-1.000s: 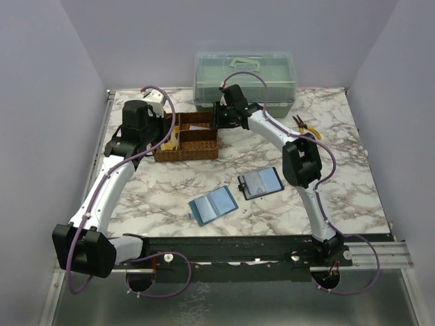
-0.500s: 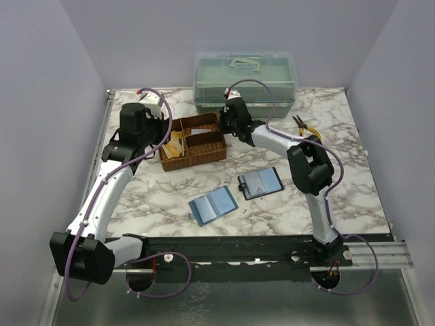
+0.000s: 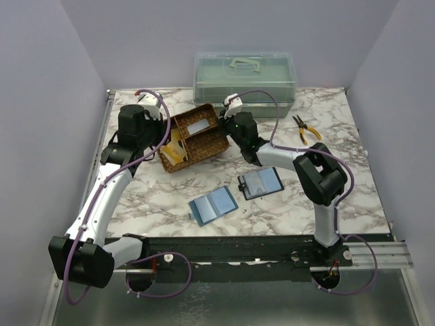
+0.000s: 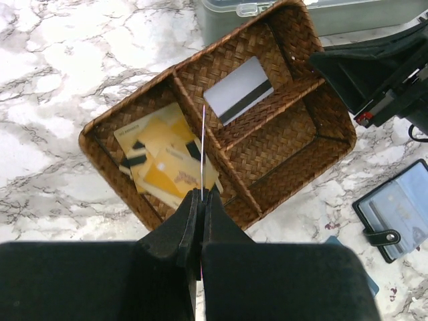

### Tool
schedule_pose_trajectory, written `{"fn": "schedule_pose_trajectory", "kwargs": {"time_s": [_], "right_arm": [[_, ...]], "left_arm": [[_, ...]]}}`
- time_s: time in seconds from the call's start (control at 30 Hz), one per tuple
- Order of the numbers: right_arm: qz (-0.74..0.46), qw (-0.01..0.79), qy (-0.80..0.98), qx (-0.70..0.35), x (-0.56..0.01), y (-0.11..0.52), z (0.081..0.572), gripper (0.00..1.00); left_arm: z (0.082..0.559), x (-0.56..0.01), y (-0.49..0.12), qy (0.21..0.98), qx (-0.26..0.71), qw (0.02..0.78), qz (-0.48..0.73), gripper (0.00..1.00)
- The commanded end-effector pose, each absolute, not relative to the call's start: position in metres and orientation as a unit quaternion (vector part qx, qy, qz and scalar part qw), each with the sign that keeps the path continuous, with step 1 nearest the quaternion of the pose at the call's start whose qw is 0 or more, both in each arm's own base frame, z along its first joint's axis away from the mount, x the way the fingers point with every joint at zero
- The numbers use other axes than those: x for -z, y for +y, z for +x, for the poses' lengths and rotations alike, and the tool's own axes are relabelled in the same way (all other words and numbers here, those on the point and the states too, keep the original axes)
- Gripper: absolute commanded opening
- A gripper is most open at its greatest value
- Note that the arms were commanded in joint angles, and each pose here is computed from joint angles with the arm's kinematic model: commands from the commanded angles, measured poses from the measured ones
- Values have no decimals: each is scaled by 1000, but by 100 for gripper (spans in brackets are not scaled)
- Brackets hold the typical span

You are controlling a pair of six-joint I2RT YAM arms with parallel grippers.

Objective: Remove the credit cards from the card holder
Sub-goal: Move the storage box to the center of the board.

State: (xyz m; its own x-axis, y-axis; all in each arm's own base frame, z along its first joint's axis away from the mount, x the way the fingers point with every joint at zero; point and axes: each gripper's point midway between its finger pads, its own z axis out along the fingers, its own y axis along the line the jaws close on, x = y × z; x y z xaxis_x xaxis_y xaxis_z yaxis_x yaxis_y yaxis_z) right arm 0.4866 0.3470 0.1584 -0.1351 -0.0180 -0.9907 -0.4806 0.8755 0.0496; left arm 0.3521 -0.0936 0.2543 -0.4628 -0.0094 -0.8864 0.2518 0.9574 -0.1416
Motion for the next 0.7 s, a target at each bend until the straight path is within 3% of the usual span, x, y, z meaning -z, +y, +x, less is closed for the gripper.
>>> {"fn": "schedule_pose_trajectory", "kwargs": {"time_s": [0.0,0.27,0.4,0.67], "right_arm": [[-168,713,653,-192,-226,356,483,0],[-146,589,772,-190,-159,369,492,1],[-148,553,796,-198,-150,371,492,15],[-129,483,838,-217,-134,357,506,21]], "left_arm": [[346,-258,-95,841,141,517,71,0],[342,-252,-126,839,209,483,135,0],[340,-239,-145,842,251,440,184,0],[348,-221,-155,838,260,405,257,0]]}}
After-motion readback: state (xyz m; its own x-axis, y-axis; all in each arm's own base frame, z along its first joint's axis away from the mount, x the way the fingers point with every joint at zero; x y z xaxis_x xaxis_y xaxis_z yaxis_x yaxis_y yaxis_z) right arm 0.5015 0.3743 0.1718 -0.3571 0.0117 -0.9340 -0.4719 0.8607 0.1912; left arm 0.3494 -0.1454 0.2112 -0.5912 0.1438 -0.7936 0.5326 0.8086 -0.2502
